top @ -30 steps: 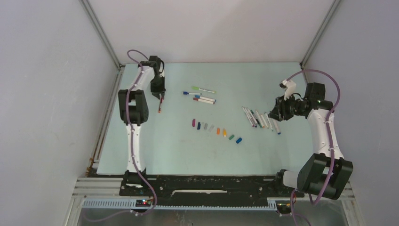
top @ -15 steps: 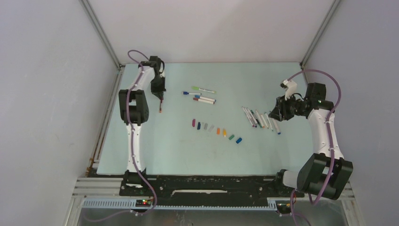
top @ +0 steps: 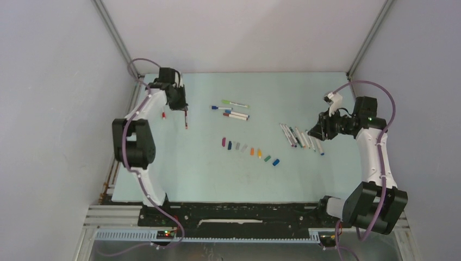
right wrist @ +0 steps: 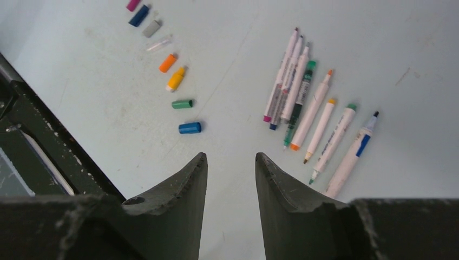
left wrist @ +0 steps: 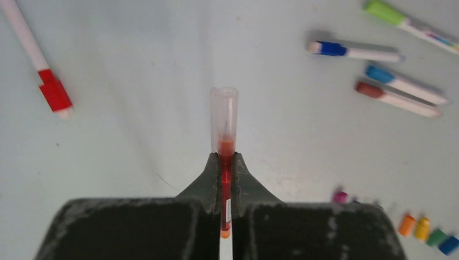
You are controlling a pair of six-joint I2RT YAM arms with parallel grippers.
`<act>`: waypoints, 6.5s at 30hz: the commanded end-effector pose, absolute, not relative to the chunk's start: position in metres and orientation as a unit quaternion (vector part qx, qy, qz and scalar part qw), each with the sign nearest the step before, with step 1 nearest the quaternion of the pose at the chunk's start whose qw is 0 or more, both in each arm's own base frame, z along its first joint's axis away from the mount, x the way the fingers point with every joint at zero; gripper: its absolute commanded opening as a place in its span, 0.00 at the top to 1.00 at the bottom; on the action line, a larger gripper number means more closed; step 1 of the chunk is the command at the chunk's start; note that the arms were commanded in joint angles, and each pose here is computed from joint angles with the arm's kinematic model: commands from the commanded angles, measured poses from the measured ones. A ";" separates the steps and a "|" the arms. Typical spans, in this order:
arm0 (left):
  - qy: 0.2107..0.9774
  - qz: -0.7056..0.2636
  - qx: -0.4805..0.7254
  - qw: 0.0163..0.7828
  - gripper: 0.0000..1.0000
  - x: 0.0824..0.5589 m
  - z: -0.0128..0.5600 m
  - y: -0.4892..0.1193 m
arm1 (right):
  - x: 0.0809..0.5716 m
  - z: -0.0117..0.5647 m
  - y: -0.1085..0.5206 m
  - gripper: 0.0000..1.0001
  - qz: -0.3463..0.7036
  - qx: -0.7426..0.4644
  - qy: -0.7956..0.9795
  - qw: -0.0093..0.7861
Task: Open the pen caps
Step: Pick up the pen from the center of the board, then open the pen cap from the pen, then place the pen at the center of the board.
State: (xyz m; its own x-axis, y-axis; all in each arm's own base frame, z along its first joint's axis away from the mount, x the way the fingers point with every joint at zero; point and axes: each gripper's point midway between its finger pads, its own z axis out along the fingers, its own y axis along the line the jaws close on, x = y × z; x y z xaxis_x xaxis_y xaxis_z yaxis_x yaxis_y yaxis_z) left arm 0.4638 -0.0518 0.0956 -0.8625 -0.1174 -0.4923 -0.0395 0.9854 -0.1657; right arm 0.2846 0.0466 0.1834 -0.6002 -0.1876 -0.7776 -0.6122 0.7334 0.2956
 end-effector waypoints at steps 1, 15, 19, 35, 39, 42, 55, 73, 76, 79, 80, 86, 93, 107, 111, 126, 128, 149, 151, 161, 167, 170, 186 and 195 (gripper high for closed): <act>0.903 -0.192 -0.063 0.378 1.00 0.460 0.163 -0.088 | 0.273 0.210 0.075 0.59 0.315 -0.293 0.799 0.420; 0.770 -0.433 0.004 0.469 1.00 0.356 0.235 -0.244 | 0.222 0.224 0.204 0.49 0.515 -0.389 0.669 0.370; 0.739 -0.479 0.006 0.474 1.00 0.333 0.248 -0.286 | 0.225 0.223 0.215 0.46 0.548 -0.347 0.676 0.350; 0.696 -0.543 0.001 0.470 1.00 0.294 0.268 -0.367 | 0.232 0.218 0.230 0.38 0.568 -0.305 0.686 0.336; 0.689 -0.557 0.007 0.464 1.00 0.286 0.273 -0.378 | 0.240 0.216 0.226 0.41 0.558 -0.292 0.696 0.345; 0.687 -0.563 0.015 0.460 1.00 0.281 0.276 -0.385 | 0.243 0.213 0.225 0.44 0.556 -0.285 0.701 0.343; 0.672 -0.584 0.029 0.455 0.90 0.270 0.284 -0.395 | 0.246 0.206 0.223 1.00 0.545 -0.280 0.717 0.333; 0.647 -0.617 0.050 0.445 0.38 0.259 0.303 -0.379 | 0.217 0.208 0.220 1.00 0.550 -0.384 0.670 0.317; 0.644 -0.623 0.052 0.440 0.47 0.258 0.303 -0.383 | 0.220 0.206 0.220 1.00 0.545 -0.378 0.679 0.316; 0.643 -0.628 0.053 0.435 0.54 0.258 0.304 -0.386 | 0.224 0.203 0.219 1.00 0.538 -0.371 0.687 0.317; 0.644 -0.629 0.054 0.433 0.55 0.258 0.304 -0.387 | 0.225 0.203 0.219 1.00 0.537 -0.369 0.689 0.317; 0.651 -0.628 0.053 0.423 0.57 0.259 0.296 -0.391 | 0.229 0.202 0.219 1.00 0.530 -0.356 0.701 0.318; 0.661 -0.623 0.049 0.415 0.62 0.261 0.286 -0.393 | 0.237 0.199 0.218 1.00 0.519 -0.339 0.717 0.319; 0.671 -0.622 0.041 0.402 0.70 0.263 0.278 -0.397 | 0.247 0.194 0.215 1.00 0.498 -0.319 0.737 0.326; 0.672 -0.618 0.037 0.406 0.85 0.266 0.282 -0.396 | 0.246 0.191 0.215 1.00 0.496 -0.322 0.738 0.326; 0.610 -0.465 -0.084 0.636 1.00 0.377 0.396 -0.226 | 0.222 0.161 0.241 1.00 0.508 -0.356 0.740 0.261; 0.614 -0.452 -0.077 0.642 1.00 0.370 0.396 -0.218 | 0.223 0.161 0.240 1.00 0.503 -0.360 0.741 0.262; 0.755 -0.463 0.060 0.460 1.00 0.257 0.225 -0.268 | 0.316 0.132 0.036 1.00 0.186 -0.217 0.892 0.351; 0.763 -0.465 0.072 0.443 1.00 0.246 0.212 -0.282 | 0.319 0.126 0.017 1.00 0.166 -0.186 0.904 0.347; 0.792 -0.459 0.142 0.375 1.00 0.214 0.174 -0.351 | 0.324 0.084 -0.057 0.97 0.078 -0.077 0.951 0.289; 0.801 -0.453 0.182 0.348 1.00 0.201 0.162 -0.383 | 0.323 0.066 -0.074 0.94 0.069 -0.053 0.960 0.265; 0.803 -0.451 0.193 0.339 1.00 0.197 0.158 -0.393 | 0.325 0.058 -0.075 0.93 0.072 -0.050 0.963 0.253; 0.818 -0.426 0.231 0.310 1.00 0.186 0.140 -0.418 | 0.327 0.028 -0.072 0.78 0.096 -0.041 0.975 0.196; 0.820 -0.410 0.258 0.304 0.99 0.181 0.138 -0.428 | 0.326 0.037 -0.072 0.70 0.107 -0.035 0.972 0.205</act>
State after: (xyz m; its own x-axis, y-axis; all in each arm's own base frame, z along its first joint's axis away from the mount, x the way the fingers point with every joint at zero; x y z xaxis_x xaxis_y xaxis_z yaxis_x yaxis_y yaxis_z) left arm 0.1758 -0.4101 0.1125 -0.7350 0.1711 -0.6561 0.6194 0.5629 -0.5472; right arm 0.3145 -0.0671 0.0199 -0.9316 -0.0320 -0.3620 -0.1101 0.9742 0.1972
